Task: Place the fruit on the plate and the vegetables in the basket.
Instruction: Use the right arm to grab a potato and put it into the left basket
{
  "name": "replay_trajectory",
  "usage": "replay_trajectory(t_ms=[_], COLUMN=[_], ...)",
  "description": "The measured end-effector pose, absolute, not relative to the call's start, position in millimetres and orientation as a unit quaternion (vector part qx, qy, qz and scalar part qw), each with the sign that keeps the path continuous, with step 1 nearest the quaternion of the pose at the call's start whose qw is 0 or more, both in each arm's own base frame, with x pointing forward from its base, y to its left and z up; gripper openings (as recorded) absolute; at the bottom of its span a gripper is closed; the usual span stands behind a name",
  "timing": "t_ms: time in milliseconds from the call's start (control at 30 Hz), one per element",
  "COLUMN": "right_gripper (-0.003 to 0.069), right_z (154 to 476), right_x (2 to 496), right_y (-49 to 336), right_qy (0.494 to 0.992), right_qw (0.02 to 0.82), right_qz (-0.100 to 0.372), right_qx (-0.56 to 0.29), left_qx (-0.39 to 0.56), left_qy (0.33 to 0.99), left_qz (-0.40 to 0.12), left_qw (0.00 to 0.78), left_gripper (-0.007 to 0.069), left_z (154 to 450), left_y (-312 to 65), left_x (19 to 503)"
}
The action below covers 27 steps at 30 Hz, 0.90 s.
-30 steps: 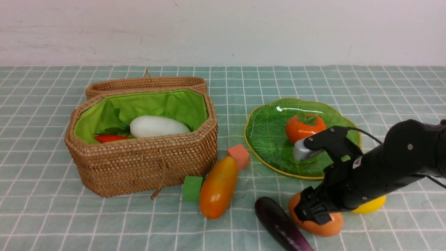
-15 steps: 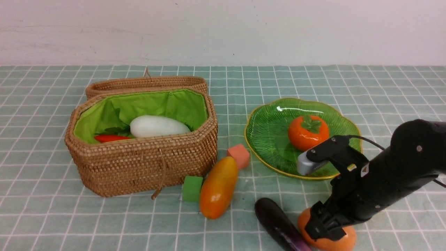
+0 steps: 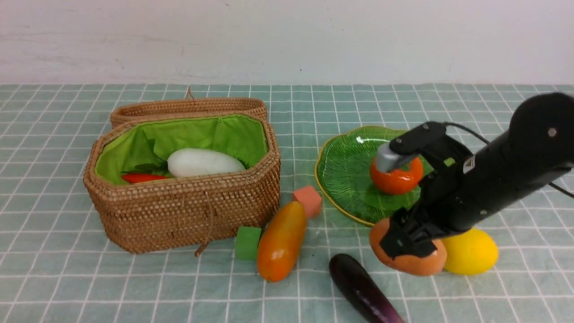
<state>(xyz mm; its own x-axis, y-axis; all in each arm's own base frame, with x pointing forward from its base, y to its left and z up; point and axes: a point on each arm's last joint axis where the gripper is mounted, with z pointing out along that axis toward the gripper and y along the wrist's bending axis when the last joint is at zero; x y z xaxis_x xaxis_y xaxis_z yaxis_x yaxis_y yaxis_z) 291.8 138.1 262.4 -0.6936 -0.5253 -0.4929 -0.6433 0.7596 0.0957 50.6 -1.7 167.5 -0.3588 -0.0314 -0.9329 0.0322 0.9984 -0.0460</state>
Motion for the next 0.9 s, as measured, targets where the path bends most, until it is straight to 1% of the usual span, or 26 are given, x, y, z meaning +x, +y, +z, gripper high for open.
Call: replay_trajectory(t_ms=[33,67,133,200,267,333,433,467,600,633,667,733,900], right_gripper=[0.0566,0.0566,0.0566,0.0566,0.0566,0.0566,0.0566,0.0566,0.0566,0.0566,0.0566,0.0566,0.0566], right_z=[272,292,312,339,359,369,370,370,350,345,332,319,298], right_x=[294,300,307,317,324,331,342,346,361,364,370,378,388], right_y=[140,146,155,173,193,215,243,255,292,300,309,316,321], right_qy=[0.908,0.9,0.888,0.871,0.851,0.83,0.806,0.791,0.76,0.758,0.759,0.761,0.771], right_qw=[0.228,0.243,0.269,0.303,0.33,0.354,0.376,0.392,0.434,0.444,0.453,0.463,0.465], right_qz=[0.134,0.139,0.148,0.164,0.188,0.219,0.251,0.267,0.302,0.303,0.304,0.3,0.291], right_qx=[-0.326,-0.333,-0.342,-0.351,-0.362,-0.372,-0.382,-0.386,-0.378,-0.368,-0.356,-0.34,-0.324], left_qx=[0.0,0.0,0.0,0.0,0.0,0.0,0.0,0.0,0.0,0.0,0.0,0.0,0.0], left_qy=[0.824,0.824,0.824,0.824,0.824,0.824,0.824,0.824,0.824,0.824,0.824,0.824,0.824], left_qz=[-0.028,-0.028,-0.028,-0.028,-0.028,-0.028,-0.028,-0.028,-0.028,-0.028,-0.028,-0.028,-0.028], left_qw=[0.566,0.566,0.566,0.566,0.566,0.566,0.566,0.566,0.566,0.566,0.566,0.566,0.566], left_gripper=[0.0176,0.0178,0.0181,0.0184,0.0186,0.0186,0.0188,0.019,0.0194,0.0195,0.0196,0.0197,0.0202], left_z=[168,168,168,168,168,168,168,168,168,168,168,168,168], left_y=[-2,-2,-2,-2,-2,-2,-2,-2,-2,-2,-2,-2,-2], left_x=[51,51,51,51,51,51,51,51,51,51,51,51,51])
